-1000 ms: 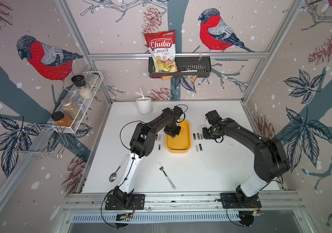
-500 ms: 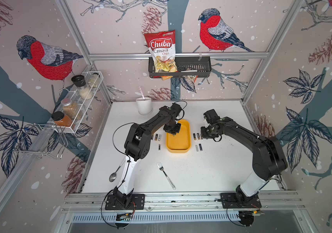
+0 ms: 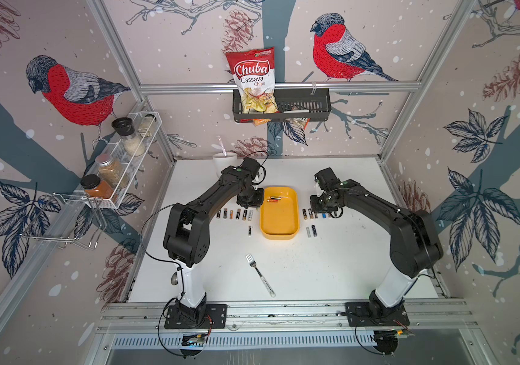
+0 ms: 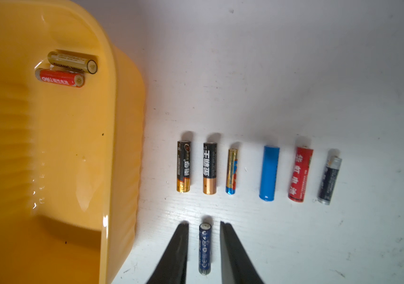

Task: Take the batteries out of the storage box
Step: Place the battery at the center of the board.

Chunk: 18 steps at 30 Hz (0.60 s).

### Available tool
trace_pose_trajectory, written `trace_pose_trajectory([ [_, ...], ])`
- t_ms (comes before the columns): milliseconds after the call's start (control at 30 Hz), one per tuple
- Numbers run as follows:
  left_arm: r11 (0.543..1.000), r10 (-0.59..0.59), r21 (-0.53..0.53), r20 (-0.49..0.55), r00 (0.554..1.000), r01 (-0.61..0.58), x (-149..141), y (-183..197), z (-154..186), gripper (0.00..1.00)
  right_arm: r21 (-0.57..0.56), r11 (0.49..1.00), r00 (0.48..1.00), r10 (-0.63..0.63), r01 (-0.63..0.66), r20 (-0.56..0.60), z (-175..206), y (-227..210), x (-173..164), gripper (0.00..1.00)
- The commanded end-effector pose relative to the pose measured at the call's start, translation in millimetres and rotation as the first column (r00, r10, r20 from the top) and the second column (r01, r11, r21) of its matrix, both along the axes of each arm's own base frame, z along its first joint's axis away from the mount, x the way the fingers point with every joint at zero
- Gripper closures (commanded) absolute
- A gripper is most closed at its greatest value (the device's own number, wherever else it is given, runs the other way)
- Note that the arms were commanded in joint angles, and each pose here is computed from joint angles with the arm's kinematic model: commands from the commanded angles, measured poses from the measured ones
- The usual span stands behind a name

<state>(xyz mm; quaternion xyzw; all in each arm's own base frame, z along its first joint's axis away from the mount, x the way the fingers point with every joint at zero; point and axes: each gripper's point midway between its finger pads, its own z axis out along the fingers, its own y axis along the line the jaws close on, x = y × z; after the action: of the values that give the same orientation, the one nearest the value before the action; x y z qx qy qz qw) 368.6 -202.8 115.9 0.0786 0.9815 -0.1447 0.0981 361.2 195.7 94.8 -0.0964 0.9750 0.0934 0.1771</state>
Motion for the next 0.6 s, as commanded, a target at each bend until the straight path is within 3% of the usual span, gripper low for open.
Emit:
trace_pose_trajectory([
  [0, 0.999, 0.039, -0.002, 0.010, 0.999, -0.039, -6.2, 15.2, 0.2, 0.88, 0.002, 1.000, 1.000, 0.016, -0.016, -0.003, 1.8, 5.7, 1.7, 0.71],
  [300, 0.993, 0.095, 0.077, -0.060, 0.994, -0.090, -37.7, 47.7, -43.4, 0.88, -0.008, 1.000, 1.000, 0.028, -0.028, -0.002, 3.5, 8.5, 3.3, 0.71],
  [567, 0.988, 0.112, 0.118, -0.091, 0.989, -0.101, -42.6, 54.2, -70.9, 0.88, -0.017, 0.999, 1.000, 0.027, -0.027, -0.006, 3.0, 6.8, 1.4, 0.71],
])
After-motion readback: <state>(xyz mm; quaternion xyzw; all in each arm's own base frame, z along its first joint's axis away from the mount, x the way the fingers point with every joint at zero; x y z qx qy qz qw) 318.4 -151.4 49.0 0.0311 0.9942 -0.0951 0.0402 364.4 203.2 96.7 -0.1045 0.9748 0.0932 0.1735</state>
